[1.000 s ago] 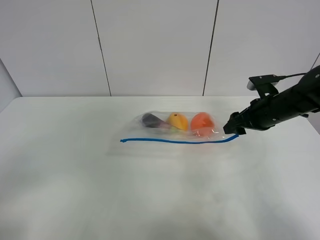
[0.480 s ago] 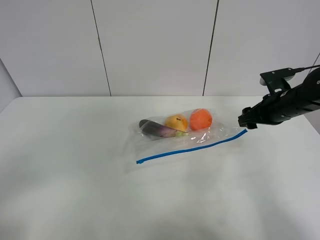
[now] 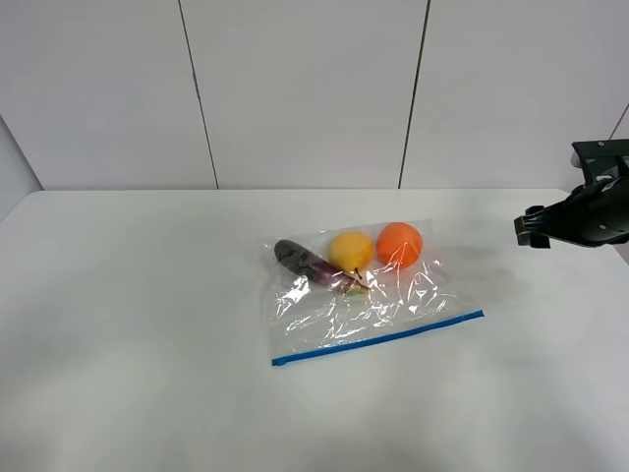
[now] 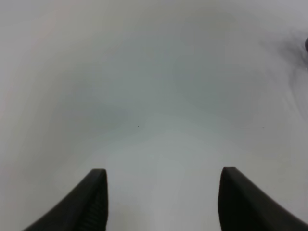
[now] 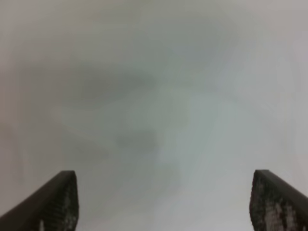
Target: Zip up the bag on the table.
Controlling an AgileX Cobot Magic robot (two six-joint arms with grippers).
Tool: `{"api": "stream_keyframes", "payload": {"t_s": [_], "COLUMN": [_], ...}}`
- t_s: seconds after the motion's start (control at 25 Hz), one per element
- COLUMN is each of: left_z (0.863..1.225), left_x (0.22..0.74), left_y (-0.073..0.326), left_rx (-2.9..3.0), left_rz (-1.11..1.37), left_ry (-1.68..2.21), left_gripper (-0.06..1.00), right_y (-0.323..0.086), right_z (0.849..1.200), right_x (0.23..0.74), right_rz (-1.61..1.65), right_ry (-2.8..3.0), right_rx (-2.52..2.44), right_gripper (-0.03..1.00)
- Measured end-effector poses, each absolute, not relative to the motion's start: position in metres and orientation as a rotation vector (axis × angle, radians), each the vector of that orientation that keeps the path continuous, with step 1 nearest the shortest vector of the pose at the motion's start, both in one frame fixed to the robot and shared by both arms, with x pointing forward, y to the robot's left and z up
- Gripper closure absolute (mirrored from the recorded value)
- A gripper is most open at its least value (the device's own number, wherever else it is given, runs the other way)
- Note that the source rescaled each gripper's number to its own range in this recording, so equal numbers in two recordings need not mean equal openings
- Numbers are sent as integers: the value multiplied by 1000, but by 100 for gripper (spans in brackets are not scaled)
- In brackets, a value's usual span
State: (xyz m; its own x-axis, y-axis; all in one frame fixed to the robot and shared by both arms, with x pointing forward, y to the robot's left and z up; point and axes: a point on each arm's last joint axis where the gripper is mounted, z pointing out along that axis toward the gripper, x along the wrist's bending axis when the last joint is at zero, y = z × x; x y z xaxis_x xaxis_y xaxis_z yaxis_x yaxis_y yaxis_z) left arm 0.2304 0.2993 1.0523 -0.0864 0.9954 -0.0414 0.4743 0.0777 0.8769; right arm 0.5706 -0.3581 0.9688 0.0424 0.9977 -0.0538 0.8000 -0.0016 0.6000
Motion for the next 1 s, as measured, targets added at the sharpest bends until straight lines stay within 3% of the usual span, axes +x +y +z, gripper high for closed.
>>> {"api": "stream_keyframes", "payload": {"t_s": [0.6, 1.0], "left_z": [1052, 1053], "left_x": [230, 230], "left_y": [299, 299], "left_rx": [1479, 1477], "left_rz": [940, 941], "left_ry": [1653, 1652], "left_gripper": [39, 39], "right_y": [-366, -360], "right_z": [971, 1036], "right_x": [565, 540], "right_rz": [534, 642], "right_ry": [1781, 1681], "right_rx": [1917, 1796], "right_gripper": [2, 2]}}
